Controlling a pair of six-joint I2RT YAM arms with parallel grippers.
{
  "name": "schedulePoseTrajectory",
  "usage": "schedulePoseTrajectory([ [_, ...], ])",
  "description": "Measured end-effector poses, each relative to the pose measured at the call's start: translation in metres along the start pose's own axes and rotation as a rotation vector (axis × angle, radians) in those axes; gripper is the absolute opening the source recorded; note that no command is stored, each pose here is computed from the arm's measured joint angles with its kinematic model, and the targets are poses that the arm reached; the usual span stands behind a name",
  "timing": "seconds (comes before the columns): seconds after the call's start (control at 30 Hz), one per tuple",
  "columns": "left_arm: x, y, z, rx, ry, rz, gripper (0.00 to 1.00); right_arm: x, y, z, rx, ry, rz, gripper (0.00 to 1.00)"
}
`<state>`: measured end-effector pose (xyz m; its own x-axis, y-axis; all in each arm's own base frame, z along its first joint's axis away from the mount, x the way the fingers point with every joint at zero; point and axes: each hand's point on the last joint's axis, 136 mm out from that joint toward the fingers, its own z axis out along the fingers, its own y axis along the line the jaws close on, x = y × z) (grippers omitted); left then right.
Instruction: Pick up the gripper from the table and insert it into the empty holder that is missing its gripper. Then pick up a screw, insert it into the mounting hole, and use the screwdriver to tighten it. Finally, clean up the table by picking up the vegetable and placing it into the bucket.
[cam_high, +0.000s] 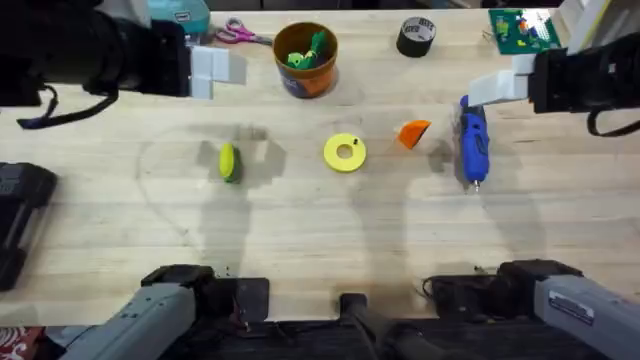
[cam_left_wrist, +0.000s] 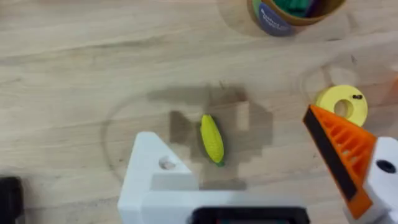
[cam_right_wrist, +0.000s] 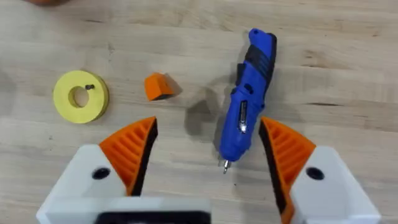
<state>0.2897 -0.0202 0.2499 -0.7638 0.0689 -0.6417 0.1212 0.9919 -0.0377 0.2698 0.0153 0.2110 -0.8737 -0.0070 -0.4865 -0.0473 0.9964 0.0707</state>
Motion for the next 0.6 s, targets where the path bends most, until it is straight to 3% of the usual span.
schedulePoseTrajectory([
  [0.13, -0.012, 0.004, 0.000, -0.024, -0.048, 0.026, 0.985, 0.000, 0.000, 0.000, 0.000, 0.000, 0.000, 0.996],
  [0.33, -0.014, 0.008, -0.001, -0.047, -0.056, 0.103, 0.985, 0.000, 0.000, 0.000, 0.000, -0.001, 0.000, 0.996],
  [0.6, -0.026, 0.009, -0.004, -0.059, -0.107, 0.134, 0.985, 0.000, 0.000, 0.000, 0.000, -0.001, 0.000, 0.997],
])
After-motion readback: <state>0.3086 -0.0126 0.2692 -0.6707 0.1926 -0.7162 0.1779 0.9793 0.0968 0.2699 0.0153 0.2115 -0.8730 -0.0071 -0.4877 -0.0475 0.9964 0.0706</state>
